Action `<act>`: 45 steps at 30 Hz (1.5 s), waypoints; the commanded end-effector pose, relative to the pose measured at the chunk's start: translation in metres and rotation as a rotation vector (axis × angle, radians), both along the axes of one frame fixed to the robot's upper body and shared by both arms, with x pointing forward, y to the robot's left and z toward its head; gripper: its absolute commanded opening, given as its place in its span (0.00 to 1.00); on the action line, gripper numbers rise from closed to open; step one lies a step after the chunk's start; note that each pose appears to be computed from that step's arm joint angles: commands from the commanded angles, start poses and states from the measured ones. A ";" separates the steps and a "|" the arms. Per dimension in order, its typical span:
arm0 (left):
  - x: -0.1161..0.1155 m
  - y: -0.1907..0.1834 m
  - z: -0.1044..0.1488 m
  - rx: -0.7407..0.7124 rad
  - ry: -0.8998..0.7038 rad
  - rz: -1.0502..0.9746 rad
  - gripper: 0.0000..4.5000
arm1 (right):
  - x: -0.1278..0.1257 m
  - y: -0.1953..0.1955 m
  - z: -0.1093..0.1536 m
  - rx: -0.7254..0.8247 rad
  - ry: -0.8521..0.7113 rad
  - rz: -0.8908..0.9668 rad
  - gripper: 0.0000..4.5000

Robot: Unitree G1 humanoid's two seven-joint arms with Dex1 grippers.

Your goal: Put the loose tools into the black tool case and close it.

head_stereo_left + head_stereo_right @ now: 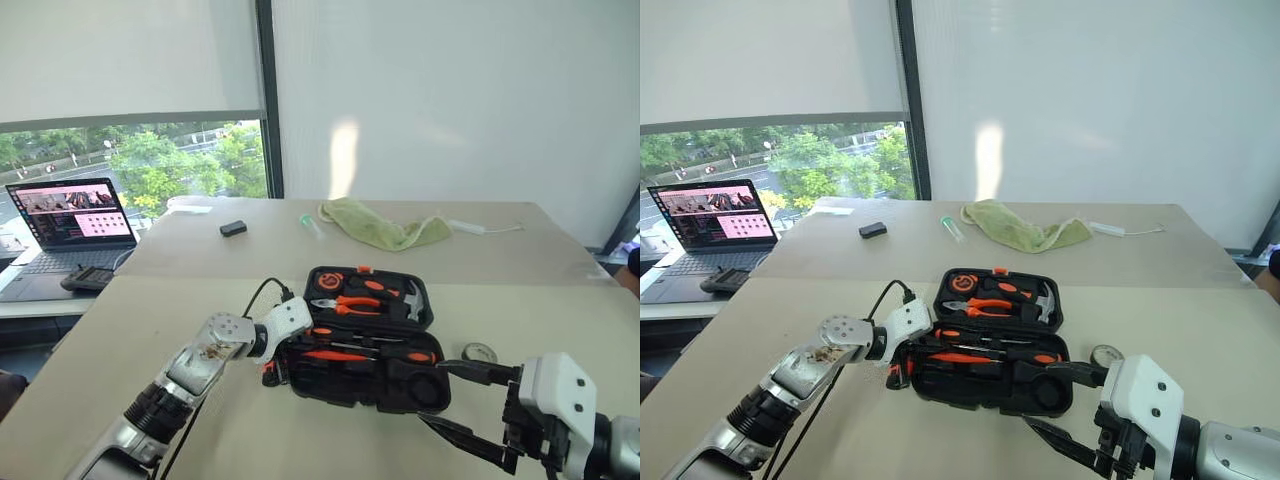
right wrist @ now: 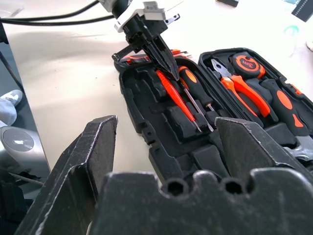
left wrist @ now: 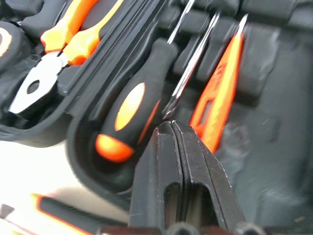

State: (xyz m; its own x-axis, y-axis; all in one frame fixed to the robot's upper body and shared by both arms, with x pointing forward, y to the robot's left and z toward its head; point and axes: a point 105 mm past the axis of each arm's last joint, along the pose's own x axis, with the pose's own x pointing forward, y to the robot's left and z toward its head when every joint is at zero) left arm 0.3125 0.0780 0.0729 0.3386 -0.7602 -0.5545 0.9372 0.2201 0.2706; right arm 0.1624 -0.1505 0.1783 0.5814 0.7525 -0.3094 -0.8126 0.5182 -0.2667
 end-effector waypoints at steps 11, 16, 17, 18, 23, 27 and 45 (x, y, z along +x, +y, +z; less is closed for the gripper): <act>-0.036 -0.013 -0.036 -0.166 0.120 -0.119 0.02 | -0.005 0.003 0.004 -0.001 -0.034 0.014 0.83; -0.056 -0.019 -0.008 -0.324 0.437 -0.164 0.02 | -0.005 0.004 0.004 -0.003 -0.038 0.016 0.83; -0.062 -0.019 -0.004 -0.326 0.494 -0.179 0.02 | -0.004 0.004 0.004 -0.003 -0.040 0.017 0.83; -0.065 -0.017 -0.001 -0.338 0.573 -0.165 0.02 | -0.004 0.005 0.004 -0.002 -0.043 0.018 0.83; -0.055 -0.014 0.013 -0.416 0.707 -0.098 0.02 | -0.002 0.007 0.003 -0.001 -0.045 0.021 0.83; -0.047 -0.007 0.011 -0.436 0.689 -0.074 0.02 | -0.002 0.007 0.004 0.000 -0.048 0.021 0.83; 0.030 0.010 -0.034 -0.296 0.296 0.165 0.02 | 0.000 0.010 0.004 0.004 -0.045 0.029 0.83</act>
State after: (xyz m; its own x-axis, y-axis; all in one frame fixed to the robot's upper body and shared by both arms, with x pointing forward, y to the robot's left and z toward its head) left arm 0.3272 0.0593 0.0688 0.1990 -0.9377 -0.2849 0.9662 0.2364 -0.1032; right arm 0.1642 -0.1452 0.1785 0.5833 0.7593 -0.2884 -0.8094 0.5138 -0.2845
